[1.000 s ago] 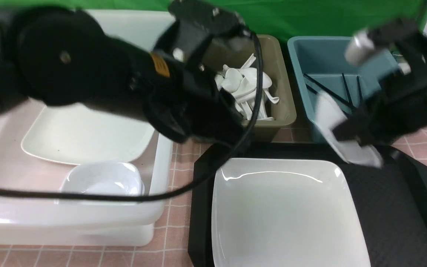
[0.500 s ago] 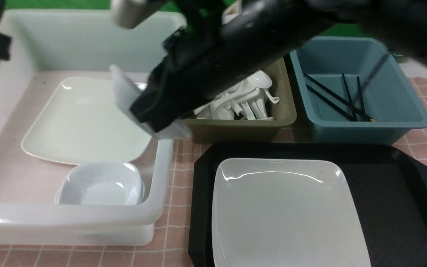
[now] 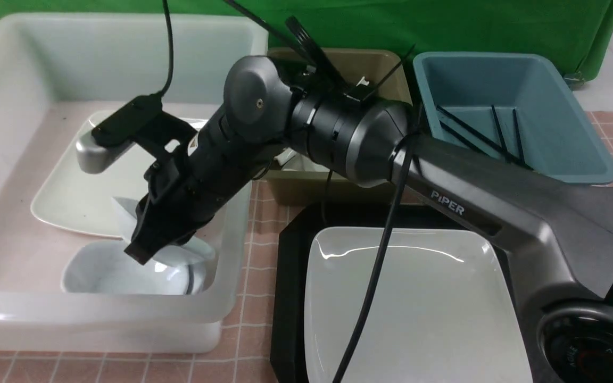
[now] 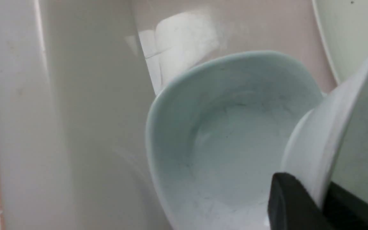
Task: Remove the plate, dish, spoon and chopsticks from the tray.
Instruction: Use the right arm to put the small plate into the large storage box on the left, then use the right arm to grab a plate from the dinner plate
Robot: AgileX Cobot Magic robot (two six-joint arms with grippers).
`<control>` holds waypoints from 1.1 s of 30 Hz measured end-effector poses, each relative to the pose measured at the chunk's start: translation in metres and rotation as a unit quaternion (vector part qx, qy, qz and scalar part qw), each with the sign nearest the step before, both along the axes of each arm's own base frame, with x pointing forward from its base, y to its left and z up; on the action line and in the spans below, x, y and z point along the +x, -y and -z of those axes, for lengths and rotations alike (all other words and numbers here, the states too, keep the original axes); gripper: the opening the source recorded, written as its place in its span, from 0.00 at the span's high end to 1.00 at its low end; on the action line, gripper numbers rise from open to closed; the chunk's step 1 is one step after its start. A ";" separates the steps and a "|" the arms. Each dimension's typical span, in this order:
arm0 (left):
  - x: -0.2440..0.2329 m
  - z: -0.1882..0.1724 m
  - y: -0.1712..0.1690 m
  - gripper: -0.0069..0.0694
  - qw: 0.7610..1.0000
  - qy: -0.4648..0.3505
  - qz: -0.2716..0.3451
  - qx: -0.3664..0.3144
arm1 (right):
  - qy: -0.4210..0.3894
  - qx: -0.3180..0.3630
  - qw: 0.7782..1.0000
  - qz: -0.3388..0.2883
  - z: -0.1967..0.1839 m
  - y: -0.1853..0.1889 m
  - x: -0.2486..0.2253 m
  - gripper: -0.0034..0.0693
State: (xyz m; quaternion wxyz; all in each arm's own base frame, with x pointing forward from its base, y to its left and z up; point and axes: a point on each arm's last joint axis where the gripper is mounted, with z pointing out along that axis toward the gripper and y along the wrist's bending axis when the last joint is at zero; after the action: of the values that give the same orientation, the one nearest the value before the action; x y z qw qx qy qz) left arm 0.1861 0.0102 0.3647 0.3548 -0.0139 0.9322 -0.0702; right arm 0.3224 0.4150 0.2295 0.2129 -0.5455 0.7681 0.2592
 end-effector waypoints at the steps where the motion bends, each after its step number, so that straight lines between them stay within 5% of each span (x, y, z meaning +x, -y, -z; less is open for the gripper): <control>1: 0.000 0.000 0.000 0.91 1.000 0.000 0.000 -0.001 | 0.000 0.000 1.000 0.000 0.000 0.000 0.000 0.80; 7: 0.001 -0.001 0.000 0.90 1.000 0.011 -0.002 -0.004 | -0.035 0.010 0.999 0.020 -0.003 -0.004 -0.006 0.31; 12: 0.002 -0.002 0.000 0.90 1.000 0.015 -0.003 -0.004 | -0.036 0.021 0.999 0.005 -0.023 -0.006 -0.020 0.25; 16: 0.002 -0.002 0.000 0.90 1.000 0.016 -0.001 -0.004 | -0.013 0.017 1.000 0.003 -0.043 0.002 -0.023 0.30; 23: 0.003 -0.005 0.025 0.90 0.996 0.030 0.074 -0.031 | 0.069 -0.099 0.989 0.091 -0.132 0.096 -0.006 0.89; 28: 0.003 -0.001 0.065 0.90 0.983 0.023 0.178 -0.042 | 0.090 -0.068 0.970 0.217 -0.192 0.189 0.001 0.91; 33: 0.007 0.012 0.095 0.90 0.972 -0.015 0.234 -0.029 | 0.054 -0.094 0.940 0.323 -0.195 0.281 -0.020 0.91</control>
State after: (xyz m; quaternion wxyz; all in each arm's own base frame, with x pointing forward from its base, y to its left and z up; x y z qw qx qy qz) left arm 0.1935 -0.0845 0.3524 0.3142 0.1928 0.9123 -0.1783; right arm 0.3022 0.1345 0.4240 0.2740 -0.2989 0.9112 0.0731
